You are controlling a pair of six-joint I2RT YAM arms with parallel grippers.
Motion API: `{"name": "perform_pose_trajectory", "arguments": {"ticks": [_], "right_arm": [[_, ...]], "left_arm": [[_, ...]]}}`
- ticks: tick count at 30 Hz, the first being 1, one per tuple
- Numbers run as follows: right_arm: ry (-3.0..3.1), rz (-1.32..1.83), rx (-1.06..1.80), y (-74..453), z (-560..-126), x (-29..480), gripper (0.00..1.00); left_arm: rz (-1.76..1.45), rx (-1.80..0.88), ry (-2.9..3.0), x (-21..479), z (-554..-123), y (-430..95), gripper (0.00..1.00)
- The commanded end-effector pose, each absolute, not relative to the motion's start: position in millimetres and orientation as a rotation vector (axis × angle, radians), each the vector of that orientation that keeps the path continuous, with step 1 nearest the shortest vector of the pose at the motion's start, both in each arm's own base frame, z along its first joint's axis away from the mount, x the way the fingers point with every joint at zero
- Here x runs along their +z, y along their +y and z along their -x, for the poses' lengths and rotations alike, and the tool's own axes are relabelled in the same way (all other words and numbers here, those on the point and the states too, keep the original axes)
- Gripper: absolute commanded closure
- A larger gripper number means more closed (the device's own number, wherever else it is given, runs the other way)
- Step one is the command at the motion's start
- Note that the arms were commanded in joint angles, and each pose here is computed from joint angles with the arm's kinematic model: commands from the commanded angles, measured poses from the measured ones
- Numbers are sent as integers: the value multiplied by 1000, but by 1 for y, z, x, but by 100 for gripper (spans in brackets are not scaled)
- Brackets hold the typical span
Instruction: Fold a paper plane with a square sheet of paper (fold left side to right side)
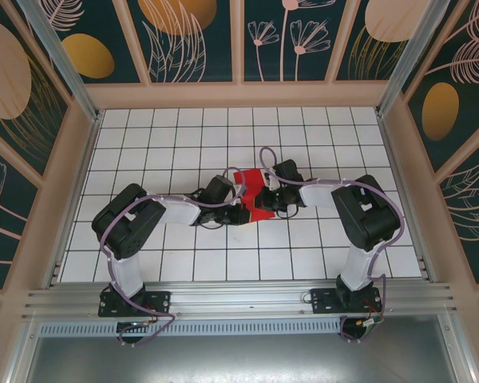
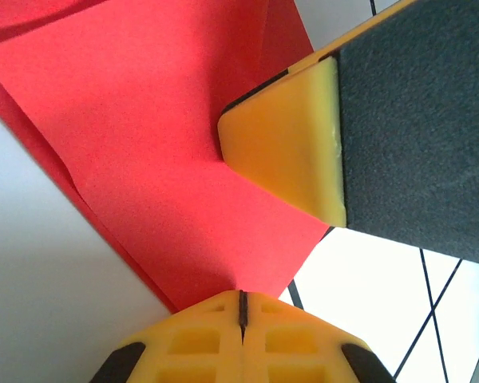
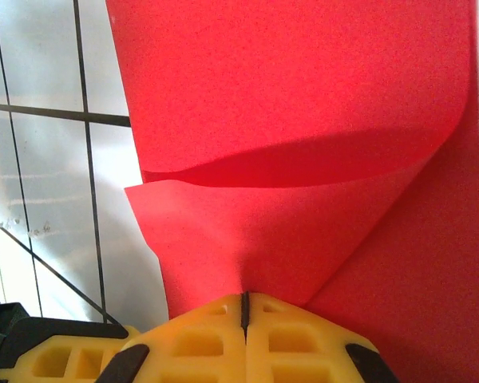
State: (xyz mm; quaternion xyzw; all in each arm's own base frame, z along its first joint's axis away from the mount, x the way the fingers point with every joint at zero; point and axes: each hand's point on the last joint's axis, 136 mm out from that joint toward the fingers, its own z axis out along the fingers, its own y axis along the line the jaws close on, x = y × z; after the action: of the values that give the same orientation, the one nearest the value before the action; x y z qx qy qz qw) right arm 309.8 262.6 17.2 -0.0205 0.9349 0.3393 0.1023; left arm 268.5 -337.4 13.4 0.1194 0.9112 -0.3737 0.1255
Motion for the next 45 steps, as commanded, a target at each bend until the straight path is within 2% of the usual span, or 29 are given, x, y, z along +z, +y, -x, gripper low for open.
{"name": "perform_pose_trajectory", "arguments": {"ticks": [1, 33, 39, 45], "right_arm": [[2738, -8, 854, 239, -338, 5, 100], [2671, -104, 824, 202, -399, 12, 100], [2629, -103, 815, 196, -400, 31, 100], [2563, -98, 836, 191, -381, 58, 99]], "left_arm": [[-305, -873, 2849, -35, -243, -300, 100], [-302, -878, 2827, -29, -244, -299, 100], [-297, -915, 2798, -21, -247, -305, 100], [-282, -1047, 2682, 12, -257, -320, 100]]}}
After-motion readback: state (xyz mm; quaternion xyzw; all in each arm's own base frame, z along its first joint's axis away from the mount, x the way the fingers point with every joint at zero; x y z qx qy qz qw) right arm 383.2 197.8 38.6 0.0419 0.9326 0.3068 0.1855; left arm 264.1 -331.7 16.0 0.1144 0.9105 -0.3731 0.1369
